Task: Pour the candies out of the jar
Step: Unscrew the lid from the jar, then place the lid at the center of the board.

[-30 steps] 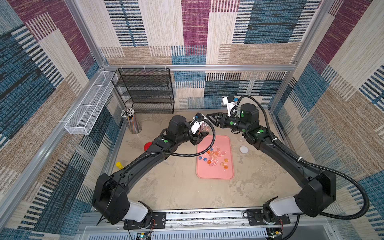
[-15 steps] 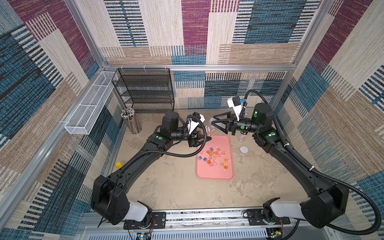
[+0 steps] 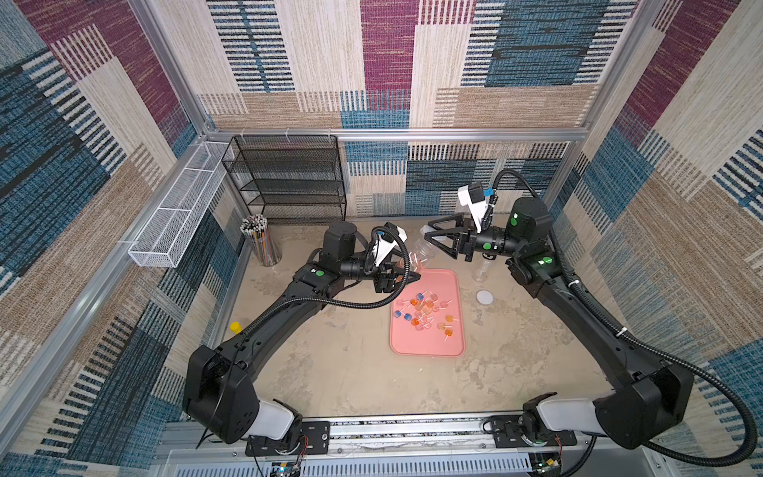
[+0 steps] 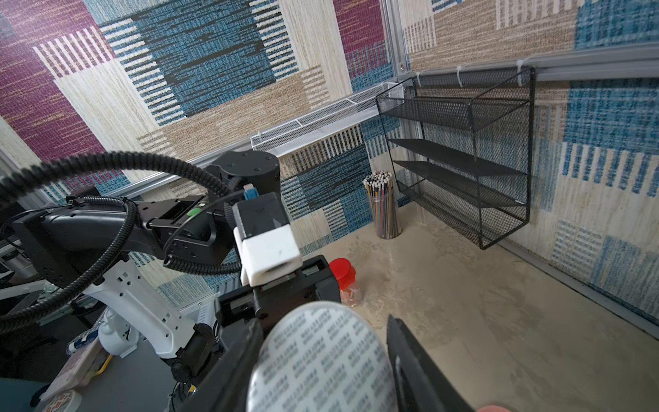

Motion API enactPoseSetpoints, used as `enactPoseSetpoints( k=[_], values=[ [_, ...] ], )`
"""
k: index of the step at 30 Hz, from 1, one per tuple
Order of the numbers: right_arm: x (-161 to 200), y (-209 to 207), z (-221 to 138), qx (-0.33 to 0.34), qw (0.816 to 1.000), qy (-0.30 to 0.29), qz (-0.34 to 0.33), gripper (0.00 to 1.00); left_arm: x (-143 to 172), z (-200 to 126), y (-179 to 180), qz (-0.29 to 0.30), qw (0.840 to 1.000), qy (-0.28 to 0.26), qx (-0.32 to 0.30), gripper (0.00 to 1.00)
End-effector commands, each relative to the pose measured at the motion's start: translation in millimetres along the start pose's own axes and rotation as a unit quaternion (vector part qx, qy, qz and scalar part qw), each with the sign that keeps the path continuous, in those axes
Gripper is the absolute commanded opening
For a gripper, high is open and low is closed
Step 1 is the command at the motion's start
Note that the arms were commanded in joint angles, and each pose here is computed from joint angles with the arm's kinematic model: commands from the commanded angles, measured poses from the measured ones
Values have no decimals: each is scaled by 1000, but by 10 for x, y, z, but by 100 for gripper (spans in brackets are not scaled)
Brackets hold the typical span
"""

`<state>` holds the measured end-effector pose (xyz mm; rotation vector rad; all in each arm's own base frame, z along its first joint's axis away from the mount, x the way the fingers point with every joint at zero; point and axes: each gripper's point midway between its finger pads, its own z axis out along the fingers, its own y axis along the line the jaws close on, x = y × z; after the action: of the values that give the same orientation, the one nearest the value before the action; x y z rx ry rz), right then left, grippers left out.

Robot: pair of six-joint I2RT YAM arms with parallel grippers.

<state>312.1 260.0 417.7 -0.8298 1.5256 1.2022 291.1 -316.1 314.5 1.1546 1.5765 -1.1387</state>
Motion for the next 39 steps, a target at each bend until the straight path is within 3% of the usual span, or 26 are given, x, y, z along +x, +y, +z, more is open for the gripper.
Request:
enactPoseSetpoints(
  k=[1,5,9,16,20,25,34,39],
  values=[
    [-25,-25,-4,10,1000,2,-6,38,-1,8,36,11,1000,4,-5,0],
    [-18,-112,-26,40,999,1,-5,39,40,14,110,8,1000,8,-23,0],
    [89,-401,-88,112,994,0,13,39,166,8,299,-5,997,16,-77,0],
    [618,-1010,-388,257,965,-6,58,39,435,-93,581,-30,984,21,-176,0],
    [1021,-1368,-796,368,924,-21,98,40,581,-166,743,-50,972,24,-230,0],
    [1654,-1756,-1465,501,845,-27,186,40,729,-213,885,-64,960,32,-270,0],
    [2555,-2062,-2342,617,733,-41,285,40,775,-184,902,-64,961,41,-267,0],
    [2665,-2252,-2636,661,698,-40,272,40,790,-206,885,-61,960,39,-271,0]
  ],
)
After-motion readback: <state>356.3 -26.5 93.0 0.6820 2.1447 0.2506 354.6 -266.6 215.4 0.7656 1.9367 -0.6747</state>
